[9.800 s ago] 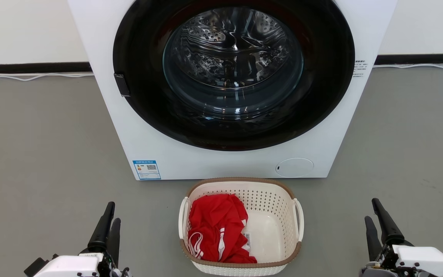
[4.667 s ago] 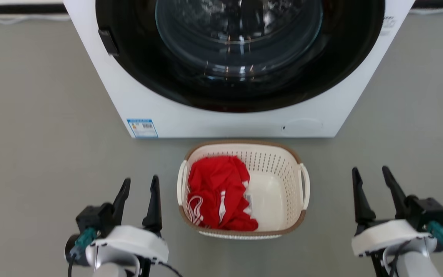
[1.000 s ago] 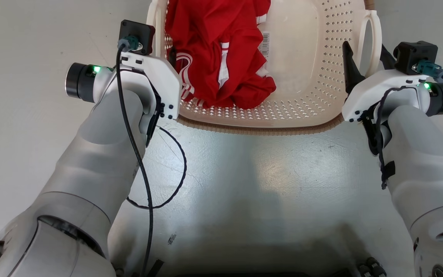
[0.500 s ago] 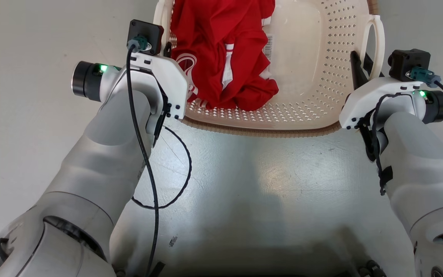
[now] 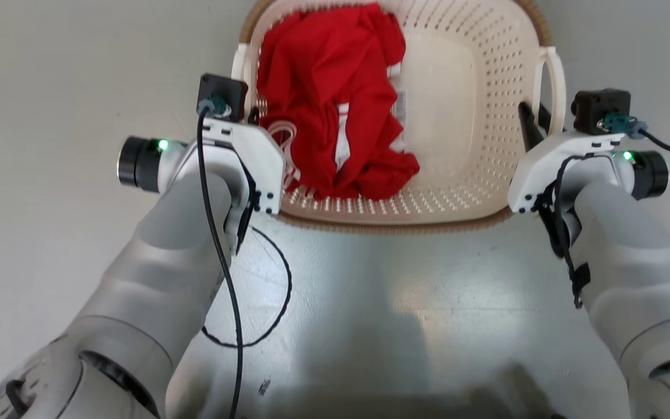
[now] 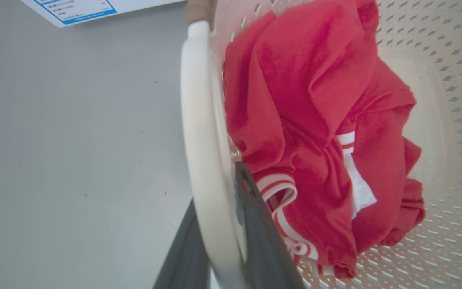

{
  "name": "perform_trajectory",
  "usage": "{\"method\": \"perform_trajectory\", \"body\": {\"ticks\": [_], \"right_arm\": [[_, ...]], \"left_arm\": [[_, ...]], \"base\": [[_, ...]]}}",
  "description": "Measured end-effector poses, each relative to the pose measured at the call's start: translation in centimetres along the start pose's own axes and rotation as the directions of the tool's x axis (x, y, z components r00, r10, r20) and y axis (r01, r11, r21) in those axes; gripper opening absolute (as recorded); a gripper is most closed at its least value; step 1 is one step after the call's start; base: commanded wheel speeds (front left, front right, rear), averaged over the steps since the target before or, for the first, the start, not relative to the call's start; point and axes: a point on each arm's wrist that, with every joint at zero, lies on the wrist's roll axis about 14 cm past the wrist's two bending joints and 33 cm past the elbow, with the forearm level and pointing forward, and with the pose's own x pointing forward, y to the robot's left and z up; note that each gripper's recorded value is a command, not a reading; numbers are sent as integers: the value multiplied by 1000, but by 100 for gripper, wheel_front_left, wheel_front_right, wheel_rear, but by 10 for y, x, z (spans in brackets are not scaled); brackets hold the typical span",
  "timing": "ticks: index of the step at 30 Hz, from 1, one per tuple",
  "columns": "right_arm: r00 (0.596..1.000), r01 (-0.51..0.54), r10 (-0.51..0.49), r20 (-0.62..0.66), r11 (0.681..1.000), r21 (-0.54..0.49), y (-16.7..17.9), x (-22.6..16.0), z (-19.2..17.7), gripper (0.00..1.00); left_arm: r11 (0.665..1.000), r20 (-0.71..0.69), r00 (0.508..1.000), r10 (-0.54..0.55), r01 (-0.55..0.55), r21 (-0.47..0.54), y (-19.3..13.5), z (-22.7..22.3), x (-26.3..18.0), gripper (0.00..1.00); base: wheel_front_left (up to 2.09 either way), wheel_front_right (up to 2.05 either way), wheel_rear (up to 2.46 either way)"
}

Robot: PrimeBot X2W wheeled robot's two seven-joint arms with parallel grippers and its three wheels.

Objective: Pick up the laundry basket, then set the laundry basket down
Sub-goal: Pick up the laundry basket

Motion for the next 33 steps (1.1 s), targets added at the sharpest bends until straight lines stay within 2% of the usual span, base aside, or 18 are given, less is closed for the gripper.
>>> {"method": "perform_trajectory", "body": {"ticks": [13,33], "right_arm": [[999,-22,22,-48,1000,2,12,-51,4,0],[998,-22,22,-53,1000,-8,23,-161,7,0]], "left_arm": [[1000,-27,1000,-1,1,-1,-11,-6,-48,0],[998,-36,999,-40,42,53,-45,-8,-139,0]], "base": [[0,0,0],[0,0,0]]}}
